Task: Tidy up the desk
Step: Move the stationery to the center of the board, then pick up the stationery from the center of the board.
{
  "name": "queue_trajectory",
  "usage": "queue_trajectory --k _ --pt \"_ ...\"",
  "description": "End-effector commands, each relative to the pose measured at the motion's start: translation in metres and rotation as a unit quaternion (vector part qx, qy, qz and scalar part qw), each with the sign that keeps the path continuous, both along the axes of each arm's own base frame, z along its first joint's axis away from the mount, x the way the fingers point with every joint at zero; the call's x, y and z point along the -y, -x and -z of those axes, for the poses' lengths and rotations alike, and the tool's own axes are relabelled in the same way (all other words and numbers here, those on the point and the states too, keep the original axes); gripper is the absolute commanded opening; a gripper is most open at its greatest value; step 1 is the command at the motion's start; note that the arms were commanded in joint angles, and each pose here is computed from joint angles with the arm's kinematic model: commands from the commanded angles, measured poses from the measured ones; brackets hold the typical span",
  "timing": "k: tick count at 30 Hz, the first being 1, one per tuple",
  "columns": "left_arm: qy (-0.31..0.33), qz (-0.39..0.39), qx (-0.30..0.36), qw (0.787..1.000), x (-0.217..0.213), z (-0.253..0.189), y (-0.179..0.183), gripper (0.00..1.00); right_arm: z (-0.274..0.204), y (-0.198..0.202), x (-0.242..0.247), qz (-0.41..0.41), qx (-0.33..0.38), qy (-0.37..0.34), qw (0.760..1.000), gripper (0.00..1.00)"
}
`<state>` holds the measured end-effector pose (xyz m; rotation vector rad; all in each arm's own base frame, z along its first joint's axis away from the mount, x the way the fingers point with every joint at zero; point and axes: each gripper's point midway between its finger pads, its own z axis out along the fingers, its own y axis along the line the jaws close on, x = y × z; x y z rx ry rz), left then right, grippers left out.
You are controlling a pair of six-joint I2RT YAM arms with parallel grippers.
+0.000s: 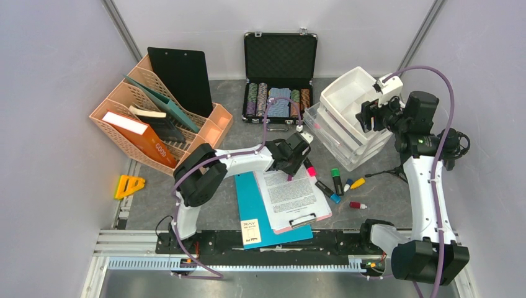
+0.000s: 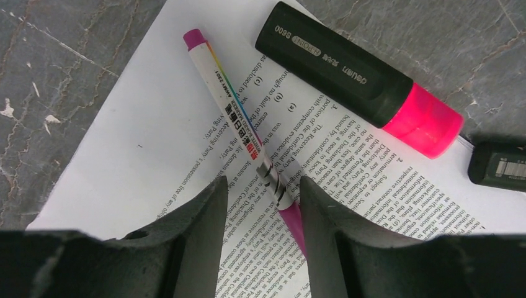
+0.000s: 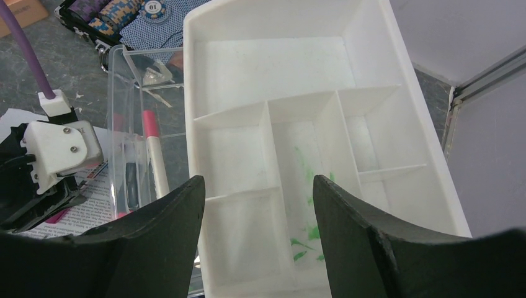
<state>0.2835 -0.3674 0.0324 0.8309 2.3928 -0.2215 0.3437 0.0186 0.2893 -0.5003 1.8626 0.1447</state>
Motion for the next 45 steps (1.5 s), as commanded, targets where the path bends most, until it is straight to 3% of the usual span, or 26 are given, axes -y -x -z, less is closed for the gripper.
queue_trajectory --k 1,13,20,31,34,38,42,45 --pt "0.013 -0.012 0.013 1.000 0.010 -0.010 -0.007 0.51 -0.003 -0.002 0.001 -0.004 0.016 0.003 1.000 0.70" --pt "-0.016 0.008 0.022 1.000 -0.001 0.001 -0.007 0.26 -0.003 -0.002 0.001 -0.004 0.018 0.007 1.000 0.70" --pt "-0.026 0.040 0.056 0.997 -0.008 -0.017 -0.011 0.03 -0.014 -0.004 0.001 -0.005 0.027 0.007 1.000 0.70" --pt "-0.095 0.152 0.154 0.972 -0.049 -0.079 -0.010 0.02 -0.020 -0.006 0.001 -0.007 0.031 0.007 0.999 0.70" --pt "-0.092 0.221 0.191 0.952 -0.044 -0.116 -0.008 0.02 -0.026 -0.007 0.000 -0.008 0.035 0.005 0.999 0.70" --pt "-0.075 0.329 0.247 0.908 -0.025 -0.170 -0.002 0.02 -0.030 -0.007 0.000 -0.008 0.039 0.004 0.999 0.70" --pt "-0.091 0.435 0.320 0.837 -0.005 -0.216 -0.003 0.03 -0.032 -0.007 -0.001 -0.009 0.039 0.004 0.999 0.70" --pt "-0.103 0.484 0.346 0.797 0.013 -0.241 -0.007 0.02 -0.033 -0.006 0.000 -0.009 0.041 0.005 0.999 0.70"
